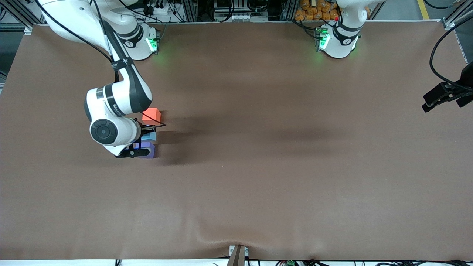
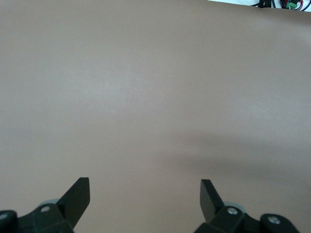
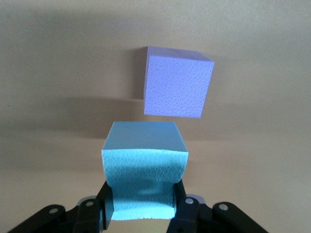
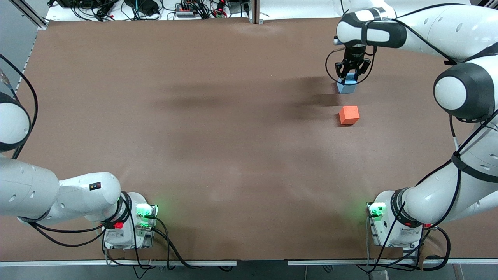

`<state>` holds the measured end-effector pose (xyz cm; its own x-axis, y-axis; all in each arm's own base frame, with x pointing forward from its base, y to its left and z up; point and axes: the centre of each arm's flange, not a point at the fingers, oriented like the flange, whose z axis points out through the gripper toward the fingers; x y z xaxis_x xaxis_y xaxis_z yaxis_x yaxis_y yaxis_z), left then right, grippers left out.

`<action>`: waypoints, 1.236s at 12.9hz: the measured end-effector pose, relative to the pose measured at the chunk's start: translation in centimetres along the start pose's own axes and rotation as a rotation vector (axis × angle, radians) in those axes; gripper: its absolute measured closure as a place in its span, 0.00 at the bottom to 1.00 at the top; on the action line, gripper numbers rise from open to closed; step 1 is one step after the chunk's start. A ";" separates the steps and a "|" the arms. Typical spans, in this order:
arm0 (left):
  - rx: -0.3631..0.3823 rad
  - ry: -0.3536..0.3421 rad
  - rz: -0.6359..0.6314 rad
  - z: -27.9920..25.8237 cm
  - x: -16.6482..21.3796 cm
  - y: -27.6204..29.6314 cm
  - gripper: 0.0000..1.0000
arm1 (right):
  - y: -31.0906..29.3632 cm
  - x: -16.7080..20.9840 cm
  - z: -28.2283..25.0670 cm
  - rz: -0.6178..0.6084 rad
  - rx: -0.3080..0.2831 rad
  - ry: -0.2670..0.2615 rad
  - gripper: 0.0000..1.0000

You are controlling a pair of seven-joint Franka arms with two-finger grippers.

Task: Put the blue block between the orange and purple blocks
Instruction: 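Carry the blue cube between the red and purple cubes, then lower the blue cube onto the table and open the right gripper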

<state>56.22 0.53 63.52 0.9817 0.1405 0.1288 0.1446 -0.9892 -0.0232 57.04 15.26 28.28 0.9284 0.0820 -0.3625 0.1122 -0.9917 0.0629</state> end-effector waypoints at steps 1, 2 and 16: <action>-0.010 0.001 -0.001 0.2 0.2 0.0 0.00 | 0.0 -0.3 0.5 0.000 0.000 0.001 0.49; -0.028 -0.001 -0.001 0.5 0.5 0.1 0.00 | 0.1 -0.5 0.7 -0.001 0.000 0.003 0.49; -0.055 0.002 0.038 1.4 1.9 1.7 0.00 | 1.6 -1.1 6.2 0.016 0.018 0.078 0.49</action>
<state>58.55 -0.80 62.36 0.9861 0.1026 0.1306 0.1001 -0.9946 0.0261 54.01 12.96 23.00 0.9548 0.0729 -0.2882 0.0914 -0.9945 0.0512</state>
